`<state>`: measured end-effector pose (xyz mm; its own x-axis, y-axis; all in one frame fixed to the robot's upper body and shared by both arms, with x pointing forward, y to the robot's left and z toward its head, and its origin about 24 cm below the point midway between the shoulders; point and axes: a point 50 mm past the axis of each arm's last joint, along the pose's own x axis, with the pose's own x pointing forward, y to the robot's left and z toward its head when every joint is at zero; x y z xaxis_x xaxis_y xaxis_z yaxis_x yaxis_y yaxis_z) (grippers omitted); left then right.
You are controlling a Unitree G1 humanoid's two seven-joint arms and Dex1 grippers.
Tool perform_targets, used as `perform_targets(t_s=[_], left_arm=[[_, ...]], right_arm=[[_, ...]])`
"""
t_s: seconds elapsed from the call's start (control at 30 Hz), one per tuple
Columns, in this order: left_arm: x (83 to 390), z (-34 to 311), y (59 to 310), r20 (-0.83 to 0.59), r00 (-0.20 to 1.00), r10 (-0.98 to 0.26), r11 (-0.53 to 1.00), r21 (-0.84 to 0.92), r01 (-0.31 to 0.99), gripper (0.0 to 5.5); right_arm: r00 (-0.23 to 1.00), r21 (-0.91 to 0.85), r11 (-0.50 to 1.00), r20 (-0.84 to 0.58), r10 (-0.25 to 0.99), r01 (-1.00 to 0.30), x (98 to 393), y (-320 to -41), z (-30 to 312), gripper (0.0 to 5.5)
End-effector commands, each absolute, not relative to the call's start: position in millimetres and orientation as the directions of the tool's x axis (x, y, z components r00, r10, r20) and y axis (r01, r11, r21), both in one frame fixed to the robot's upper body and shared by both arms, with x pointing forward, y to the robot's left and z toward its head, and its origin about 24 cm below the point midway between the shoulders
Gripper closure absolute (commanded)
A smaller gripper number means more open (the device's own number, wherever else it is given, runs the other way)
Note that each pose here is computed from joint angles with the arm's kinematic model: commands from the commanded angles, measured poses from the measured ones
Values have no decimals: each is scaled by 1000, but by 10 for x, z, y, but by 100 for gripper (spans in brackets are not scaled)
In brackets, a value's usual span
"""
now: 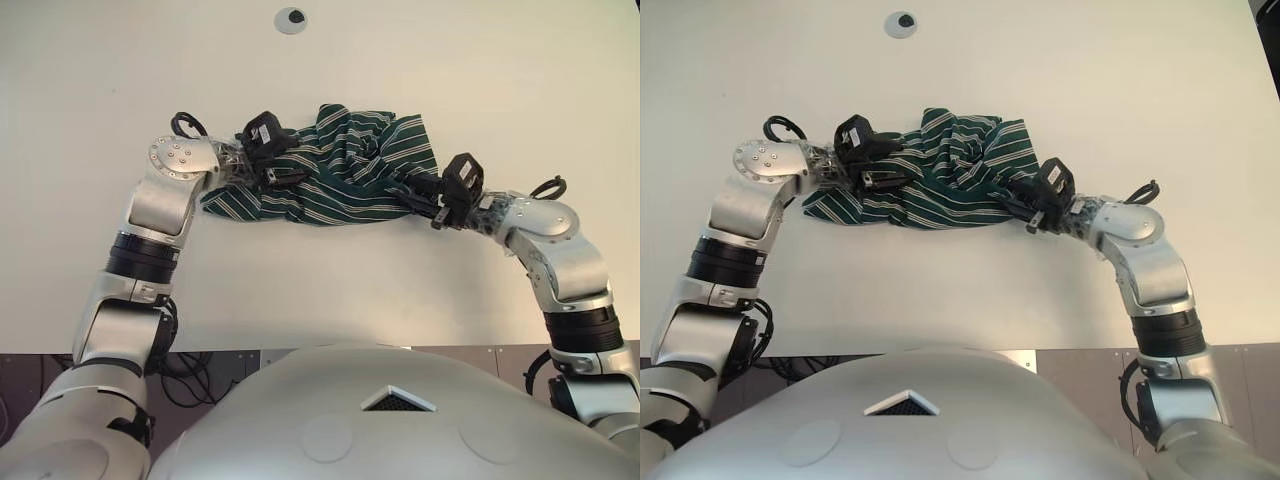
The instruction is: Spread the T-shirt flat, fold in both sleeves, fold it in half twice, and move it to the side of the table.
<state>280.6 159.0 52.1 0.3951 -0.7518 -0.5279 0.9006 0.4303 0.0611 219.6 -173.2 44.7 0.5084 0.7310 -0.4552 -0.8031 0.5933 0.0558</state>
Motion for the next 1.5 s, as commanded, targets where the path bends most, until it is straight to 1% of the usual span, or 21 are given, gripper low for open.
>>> perform_targets(t_s=[0.03, 0.2, 0.3, 0.33, 0.5, 0.53, 0.63, 0.7, 0.97, 1.07, 1.13, 1.27, 1.33, 1.5], left_arm=[[2804, 550, 1632, -549, 387, -741, 425, 63, 903, 262], [2838, 687, 1656, -502, 423, -755, 445, 82, 892, 262], [2812, 683, 1667, -513, 412, -753, 427, 95, 899, 262], [2806, 677, 1672, -513, 411, -754, 426, 95, 900, 262], [2775, 624, 1694, -541, 376, -752, 407, 68, 911, 262], [2768, 608, 1701, -545, 373, -751, 409, 59, 911, 271], [2775, 625, 1689, -528, 379, -760, 422, 41, 905, 322], [2779, 637, 1682, -522, 376, -766, 427, 26, 904, 340], [2813, 495, 1768, -604, 374, -704, 464, 8, 886, 472], [2793, 475, 1792, -613, 362, -702, 461, -5, 887, 513], [2782, 508, 1789, -591, 361, -722, 450, -4, 893, 546], [2796, 681, 1751, -510, 361, -780, 415, 9, 910, 549], [2810, 785, 1756, -471, 364, -803, 405, 16, 914, 549], [2880, 1032, 1859, -422, 399, -814, 420, 47, 906, 549]], right_arm=[[501, 35, 578, -456, 735, -816, 2203, -1702, 464, 414], [504, 29, 579, -460, 731, -815, 2197, -1697, 445, 496], [504, 30, 580, -461, 730, -814, 2183, -1687, 427, 544], [503, 31, 580, -462, 730, -814, 2176, -1684, 422, 548], [493, 37, 573, -466, 734, -819, 2157, -1671, 413, 548], [492, 37, 572, -466, 735, -819, 2156, -1666, 414, 549], [492, 37, 571, -465, 736, -820, 2156, -1658, 413, 550], [492, 36, 571, -466, 735, -820, 2154, -1655, 407, 550], [487, 39, 566, -462, 741, -824, 2139, -1631, 418, 550], [479, 41, 559, -465, 744, -828, 2137, -1628, 408, 550], [471, 44, 551, -464, 750, -833, 2137, -1623, 419, 550], [476, 49, 547, -433, 766, -836, 2162, -1625, 492, 550], [490, 50, 551, -395, 777, -833, 2211, -1621, 579, 550], [526, 35, 555, -273, 805, -831, 2422, -1653, 969, 550]])
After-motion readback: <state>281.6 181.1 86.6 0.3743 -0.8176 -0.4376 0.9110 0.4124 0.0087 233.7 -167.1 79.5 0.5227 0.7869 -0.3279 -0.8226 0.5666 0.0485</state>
